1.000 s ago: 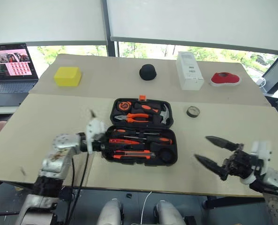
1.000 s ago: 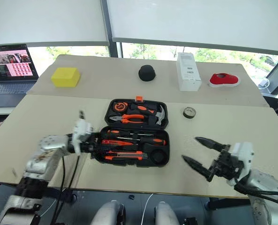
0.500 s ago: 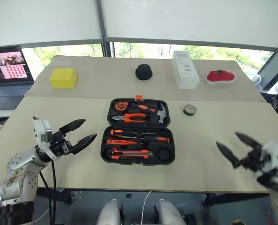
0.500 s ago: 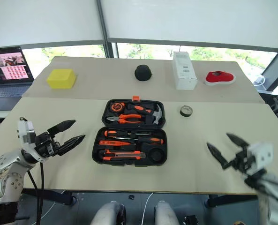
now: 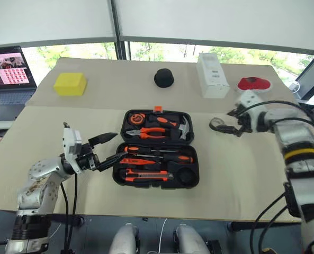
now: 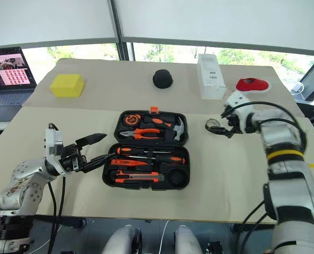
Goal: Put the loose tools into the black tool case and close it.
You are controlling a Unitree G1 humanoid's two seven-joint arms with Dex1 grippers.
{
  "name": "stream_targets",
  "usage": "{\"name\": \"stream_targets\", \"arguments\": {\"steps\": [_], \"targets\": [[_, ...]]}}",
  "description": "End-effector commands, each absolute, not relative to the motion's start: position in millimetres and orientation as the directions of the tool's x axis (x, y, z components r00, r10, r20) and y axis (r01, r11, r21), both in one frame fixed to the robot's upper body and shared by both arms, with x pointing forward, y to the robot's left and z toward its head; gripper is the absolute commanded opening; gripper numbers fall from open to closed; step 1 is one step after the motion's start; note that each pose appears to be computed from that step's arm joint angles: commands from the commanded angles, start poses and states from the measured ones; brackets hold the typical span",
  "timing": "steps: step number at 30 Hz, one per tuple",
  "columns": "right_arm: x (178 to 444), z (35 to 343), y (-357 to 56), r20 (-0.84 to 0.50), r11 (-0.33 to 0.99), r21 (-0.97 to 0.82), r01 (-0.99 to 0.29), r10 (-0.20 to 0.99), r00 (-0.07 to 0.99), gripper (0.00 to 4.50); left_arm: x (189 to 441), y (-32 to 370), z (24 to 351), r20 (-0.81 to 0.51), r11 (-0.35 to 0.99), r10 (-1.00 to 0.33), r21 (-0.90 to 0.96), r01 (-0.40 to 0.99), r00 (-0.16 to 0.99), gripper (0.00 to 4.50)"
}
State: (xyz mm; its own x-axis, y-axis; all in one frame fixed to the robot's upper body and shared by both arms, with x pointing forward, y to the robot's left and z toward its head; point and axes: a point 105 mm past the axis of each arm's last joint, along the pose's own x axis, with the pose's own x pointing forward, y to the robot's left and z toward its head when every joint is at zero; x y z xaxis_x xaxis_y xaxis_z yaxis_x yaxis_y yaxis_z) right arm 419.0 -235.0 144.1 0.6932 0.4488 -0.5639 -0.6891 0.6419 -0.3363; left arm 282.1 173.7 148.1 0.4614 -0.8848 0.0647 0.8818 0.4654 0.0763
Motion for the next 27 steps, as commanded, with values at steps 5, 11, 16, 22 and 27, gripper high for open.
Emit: {"name": "stream_targets", "arguments": {"steps": [5,11,16,22,27], "targets": [[428,135,-233,-0.620,0.652,-0.317,-0.689,0.407,0.671,4.25,274,169,153,0.064,0.450,-0.893,0.133,0.883,0.445,4.49],[429,135,-229,-0.604,0.646,-0.318,-0.694,0.426,0.673,2.52,270,172,152,0.051,0.447,-0.895,0.137,0.884,0.444,4.50],[431,146,-225,-0.549,0.630,-0.336,-0.700,0.474,0.689,0.83,269,173,155,0.041,0.433,-0.901,0.148,0.889,0.432,4.50],[419,179,-206,-0.459,0.499,-0.313,-0.808,0.666,0.589,0.03,263,172,154,0.020,0.389,-0.920,0.154,0.908,0.391,4.50],[354,212,-151,-0.414,0.170,-0.118,-0.978,0.887,0.204,0.03,250,182,157,-0.021,0.314,-0.942,0.290,0.904,0.334,4.50]]}}
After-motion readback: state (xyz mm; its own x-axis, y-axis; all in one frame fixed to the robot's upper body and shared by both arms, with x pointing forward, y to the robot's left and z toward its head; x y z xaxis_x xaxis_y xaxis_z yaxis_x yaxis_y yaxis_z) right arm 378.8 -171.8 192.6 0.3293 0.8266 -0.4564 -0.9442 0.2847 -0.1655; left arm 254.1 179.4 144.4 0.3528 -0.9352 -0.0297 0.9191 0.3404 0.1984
